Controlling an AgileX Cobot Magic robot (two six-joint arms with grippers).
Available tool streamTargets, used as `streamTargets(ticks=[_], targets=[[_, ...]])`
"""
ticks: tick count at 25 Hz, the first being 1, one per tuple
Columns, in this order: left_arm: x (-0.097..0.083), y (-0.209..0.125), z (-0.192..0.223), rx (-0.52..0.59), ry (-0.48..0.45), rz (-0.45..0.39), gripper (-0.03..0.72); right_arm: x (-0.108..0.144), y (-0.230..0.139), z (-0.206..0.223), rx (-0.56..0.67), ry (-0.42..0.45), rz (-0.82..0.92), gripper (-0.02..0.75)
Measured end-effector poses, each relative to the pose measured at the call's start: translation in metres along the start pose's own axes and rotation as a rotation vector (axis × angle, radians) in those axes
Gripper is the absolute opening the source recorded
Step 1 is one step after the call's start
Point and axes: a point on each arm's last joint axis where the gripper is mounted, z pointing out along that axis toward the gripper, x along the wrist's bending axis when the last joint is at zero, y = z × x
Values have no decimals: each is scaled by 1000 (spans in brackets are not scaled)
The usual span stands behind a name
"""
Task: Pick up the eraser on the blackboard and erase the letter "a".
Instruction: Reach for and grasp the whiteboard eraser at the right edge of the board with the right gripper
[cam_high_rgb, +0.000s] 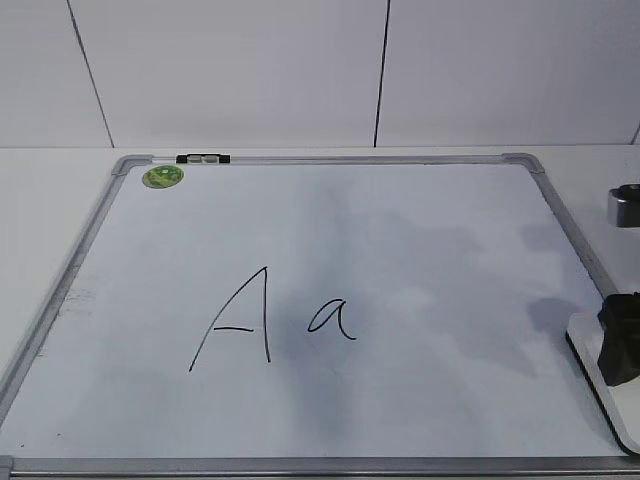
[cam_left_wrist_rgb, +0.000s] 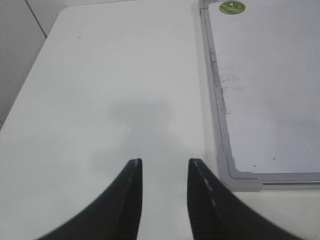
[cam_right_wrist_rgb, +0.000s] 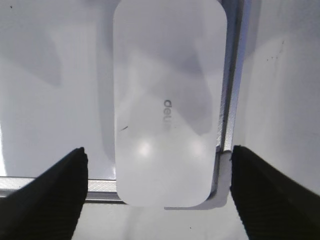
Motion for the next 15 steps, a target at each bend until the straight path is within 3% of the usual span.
streamTargets(ticks=[15], targets=[[0,0,0,0,0,0,235,-1,14,25,74,-36,32,676]])
